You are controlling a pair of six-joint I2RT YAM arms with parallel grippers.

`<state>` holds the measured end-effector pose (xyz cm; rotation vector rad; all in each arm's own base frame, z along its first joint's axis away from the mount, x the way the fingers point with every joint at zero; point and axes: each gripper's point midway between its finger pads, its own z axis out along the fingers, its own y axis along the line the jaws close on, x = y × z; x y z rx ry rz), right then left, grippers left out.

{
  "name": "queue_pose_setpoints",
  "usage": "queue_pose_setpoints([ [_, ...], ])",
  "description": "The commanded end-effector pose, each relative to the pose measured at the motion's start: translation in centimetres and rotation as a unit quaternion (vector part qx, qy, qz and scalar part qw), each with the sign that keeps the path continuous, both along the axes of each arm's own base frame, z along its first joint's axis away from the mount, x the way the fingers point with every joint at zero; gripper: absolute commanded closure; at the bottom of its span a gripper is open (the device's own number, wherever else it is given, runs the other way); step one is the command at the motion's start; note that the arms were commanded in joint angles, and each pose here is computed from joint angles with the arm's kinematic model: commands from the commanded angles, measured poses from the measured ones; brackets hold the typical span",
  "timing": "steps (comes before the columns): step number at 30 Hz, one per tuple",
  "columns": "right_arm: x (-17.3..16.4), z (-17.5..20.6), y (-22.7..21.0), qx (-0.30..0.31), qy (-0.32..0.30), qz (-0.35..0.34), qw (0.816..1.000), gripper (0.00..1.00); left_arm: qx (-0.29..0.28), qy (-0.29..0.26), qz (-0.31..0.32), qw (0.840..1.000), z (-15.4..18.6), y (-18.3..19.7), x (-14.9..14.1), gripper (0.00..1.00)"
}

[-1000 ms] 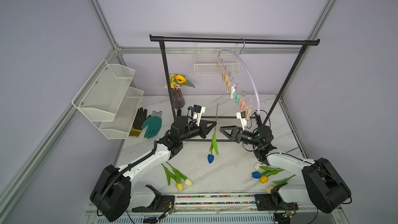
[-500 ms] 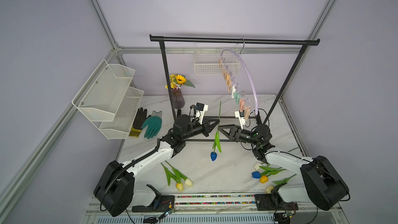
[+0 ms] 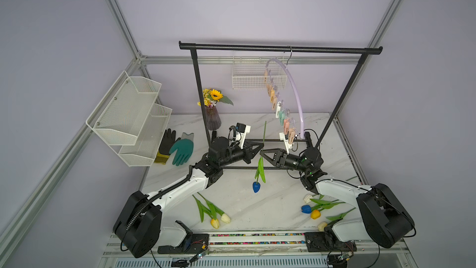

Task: Dry the flowers on a clothes hanger
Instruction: Pick up the flower at the center of the board, then open the clamp at the hanger.

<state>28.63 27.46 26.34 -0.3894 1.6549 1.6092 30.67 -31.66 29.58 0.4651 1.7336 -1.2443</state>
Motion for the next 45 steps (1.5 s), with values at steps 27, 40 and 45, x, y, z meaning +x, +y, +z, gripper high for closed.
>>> queue_pose_setpoints([
  [27,4.9,-4.1,-10.6,-0.284,-0.018,-0.340,0.896,1.00,0.060,-0.139,0.103,0.983,9.1,3.8,6.6,0.37],
  [40,15.5,5.6,-14.2,-0.323,-0.037,-0.526,0.786,1.00,0.086,-0.152,0.104,0.979,10.7,3.8,9.9,0.37],
  [45,20.3,6.7,-16.0,-0.308,-0.014,-0.564,0.766,1.00,0.097,-0.149,0.105,0.978,10.9,4.0,9.8,0.37],
])
